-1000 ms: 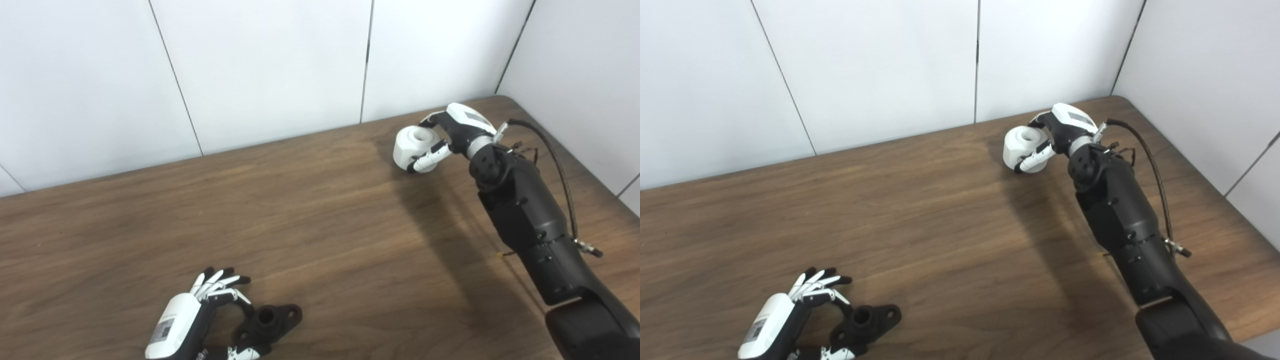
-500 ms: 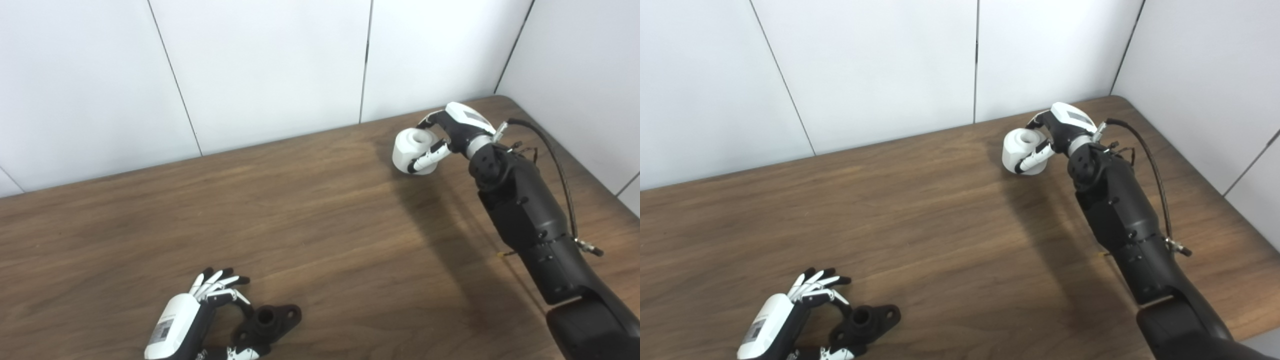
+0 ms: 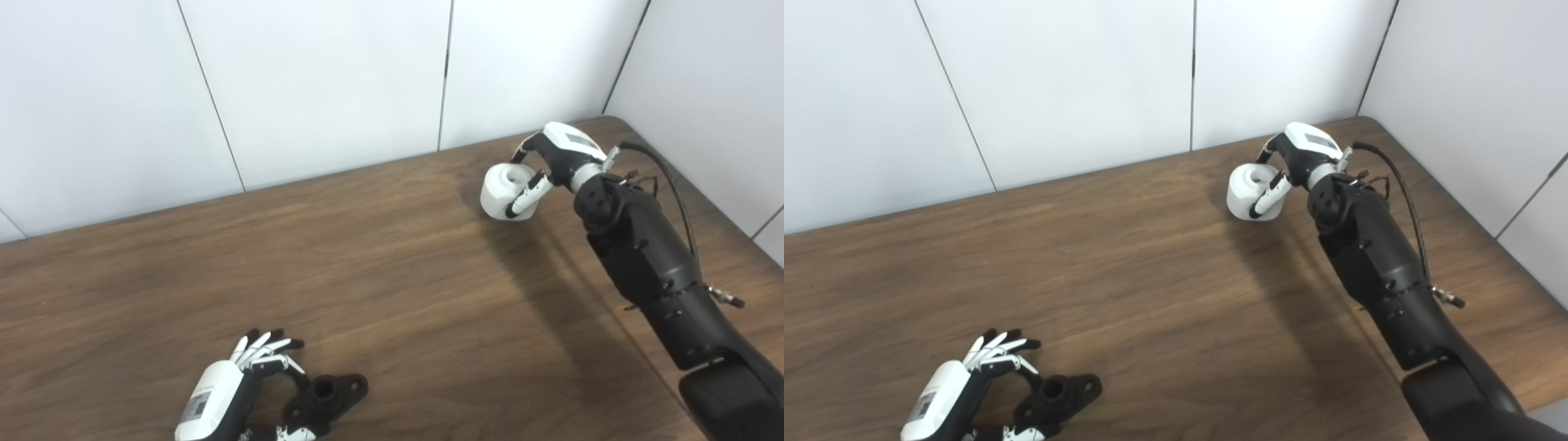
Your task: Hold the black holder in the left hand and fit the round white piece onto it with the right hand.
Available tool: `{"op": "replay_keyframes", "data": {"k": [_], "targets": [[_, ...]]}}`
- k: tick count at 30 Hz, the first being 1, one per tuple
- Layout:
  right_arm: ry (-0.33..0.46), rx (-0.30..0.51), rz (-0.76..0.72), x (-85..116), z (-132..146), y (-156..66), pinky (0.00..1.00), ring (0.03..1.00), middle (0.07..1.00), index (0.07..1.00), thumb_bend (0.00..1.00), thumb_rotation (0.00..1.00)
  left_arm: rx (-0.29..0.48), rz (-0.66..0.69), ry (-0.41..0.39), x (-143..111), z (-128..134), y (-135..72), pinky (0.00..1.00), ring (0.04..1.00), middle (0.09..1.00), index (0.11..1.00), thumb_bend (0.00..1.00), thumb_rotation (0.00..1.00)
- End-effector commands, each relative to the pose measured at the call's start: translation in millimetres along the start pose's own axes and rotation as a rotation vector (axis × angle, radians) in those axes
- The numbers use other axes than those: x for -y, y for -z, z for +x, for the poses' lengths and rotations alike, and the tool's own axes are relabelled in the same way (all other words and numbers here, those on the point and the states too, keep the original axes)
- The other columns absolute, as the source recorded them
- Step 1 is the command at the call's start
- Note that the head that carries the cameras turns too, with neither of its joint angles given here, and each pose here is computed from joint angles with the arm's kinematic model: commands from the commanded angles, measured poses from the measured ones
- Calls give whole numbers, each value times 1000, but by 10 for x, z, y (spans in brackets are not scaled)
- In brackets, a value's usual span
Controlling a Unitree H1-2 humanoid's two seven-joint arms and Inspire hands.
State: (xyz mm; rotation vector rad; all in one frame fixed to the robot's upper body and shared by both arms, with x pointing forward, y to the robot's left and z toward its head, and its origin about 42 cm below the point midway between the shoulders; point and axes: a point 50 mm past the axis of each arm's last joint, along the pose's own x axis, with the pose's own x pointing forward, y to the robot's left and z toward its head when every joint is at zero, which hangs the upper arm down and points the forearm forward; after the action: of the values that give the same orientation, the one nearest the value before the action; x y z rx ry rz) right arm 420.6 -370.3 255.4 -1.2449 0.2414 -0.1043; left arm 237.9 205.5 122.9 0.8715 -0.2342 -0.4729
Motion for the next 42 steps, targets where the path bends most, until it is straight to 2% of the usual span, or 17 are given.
{"op": "replay_keyframes", "data": {"k": [1, 13, 18, 24, 31, 35, 42], "targets": [[93, 45, -33, 294, 6, -40, 838, 952, 859, 490, 516, 143, -55, 23, 29, -14, -61, 64, 1000, 918, 824, 485, 521, 46], [96, 80, -46, 323, -23, -52, 850, 944, 851, 490, 518, 143, -50, 25, 24, 23, -28, 63, 1000, 916, 820, 485, 521, 47], [83, 139, -89, 391, -176, -191, 884, 935, 844, 489, 518, 143, -44, 30, 20, 48, -12, 51, 1000, 910, 815, 485, 521, 47], [67, 252, -117, 449, -431, -461, 953, 929, 839, 489, 520, 143, -37, 20, 22, 89, 7, 38, 1000, 915, 817, 485, 522, 49], [32, 414, -114, 442, -757, -904, 958, 926, 838, 487, 520, 144, -39, 20, 25, 116, 14, -14, 1000, 925, 824, 485, 522, 50], [16, 500, -110, 381, -949, -1122, 949, 922, 837, 487, 521, 146, -33, 22, 25, 117, 26, -58, 1000, 927, 827, 485, 522, 50], [-25, 637, -113, 229, -1279, -1344, 944, 925, 845, 484, 523, 145, -40, 25, 28, 133, 62, -128, 1000, 929, 829, 485, 523, 51]]}}
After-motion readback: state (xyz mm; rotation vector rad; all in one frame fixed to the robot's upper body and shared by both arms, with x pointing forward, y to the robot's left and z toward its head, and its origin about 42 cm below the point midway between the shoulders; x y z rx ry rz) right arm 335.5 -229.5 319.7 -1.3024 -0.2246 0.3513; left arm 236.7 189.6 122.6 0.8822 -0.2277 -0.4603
